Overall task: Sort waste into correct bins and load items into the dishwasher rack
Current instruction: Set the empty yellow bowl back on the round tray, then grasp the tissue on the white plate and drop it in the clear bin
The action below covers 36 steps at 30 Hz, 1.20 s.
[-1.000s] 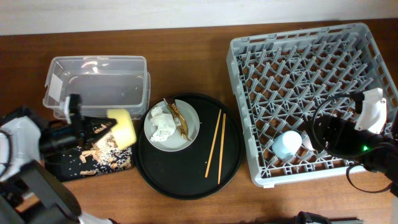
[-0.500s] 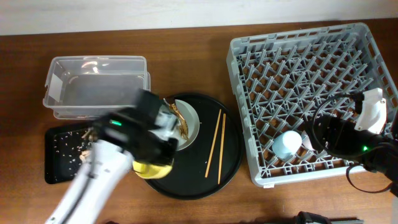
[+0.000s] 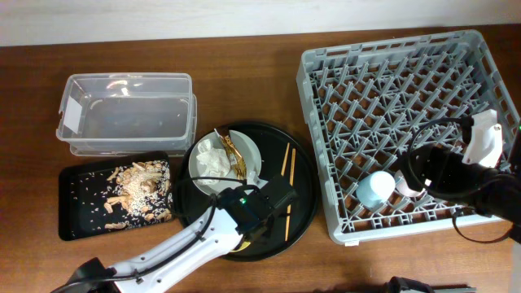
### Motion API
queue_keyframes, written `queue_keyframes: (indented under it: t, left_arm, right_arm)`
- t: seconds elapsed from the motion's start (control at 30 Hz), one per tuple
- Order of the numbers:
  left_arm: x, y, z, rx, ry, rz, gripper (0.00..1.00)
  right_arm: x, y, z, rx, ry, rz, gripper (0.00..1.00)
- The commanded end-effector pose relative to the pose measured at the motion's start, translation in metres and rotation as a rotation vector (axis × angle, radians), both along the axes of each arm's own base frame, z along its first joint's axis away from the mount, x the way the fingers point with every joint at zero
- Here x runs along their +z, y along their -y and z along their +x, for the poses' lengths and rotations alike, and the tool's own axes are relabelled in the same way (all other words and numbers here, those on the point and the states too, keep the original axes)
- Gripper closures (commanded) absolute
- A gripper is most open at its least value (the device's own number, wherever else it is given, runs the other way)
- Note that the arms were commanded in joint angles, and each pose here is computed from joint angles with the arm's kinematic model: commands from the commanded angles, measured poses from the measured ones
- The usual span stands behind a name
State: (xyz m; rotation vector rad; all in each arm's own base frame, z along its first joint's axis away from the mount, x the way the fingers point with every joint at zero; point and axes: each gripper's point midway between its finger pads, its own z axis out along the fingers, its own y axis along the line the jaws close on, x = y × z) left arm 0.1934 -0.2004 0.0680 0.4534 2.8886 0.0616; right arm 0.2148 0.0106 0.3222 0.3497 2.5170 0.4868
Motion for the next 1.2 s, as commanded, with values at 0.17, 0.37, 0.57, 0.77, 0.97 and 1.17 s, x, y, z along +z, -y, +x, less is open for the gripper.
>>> queue_keyframes:
  t: [0.17, 0.37, 0.57, 0.77, 0.97, 1.17]
  left_arm:
    - [0.094, -0.022, 0.087, 0.092, 0.27, 0.047, 0.2]
    - [0.056, -0.067, 0.156, 0.226, 0.188, -0.048, 0.34]
    - [-0.001, -0.075, 0.165, 0.252, 0.058, -0.014, 0.37]
    - [-0.04, -0.084, 0.17, 0.255, 0.013, 0.069, 0.37]
    - [-0.068, -0.084, 0.169, 0.253, -0.031, 0.095, 0.62]
    - [-0.035, -0.081, 0.169, 0.251, -0.027, 0.07, 1.0]
  right_arm:
    - [-0.001, 0.0, -0.001, 0.001, -0.01, 0.006, 0.15]
    - [-0.004, -0.001, -0.005, 0.001, -0.029, 0.011, 0.15]
    - [-0.004, -0.001, -0.005, 0.001, -0.028, 0.011, 0.15]
    - [-0.003, -0.001, -0.005, 0.001, -0.028, 0.011, 0.15]
    - [-0.004, -0.001, -0.005, 0.001, -0.029, 0.011, 0.15]
    - [-0.004, -0.001, -0.005, 0.001, -0.029, 0.011, 0.15]
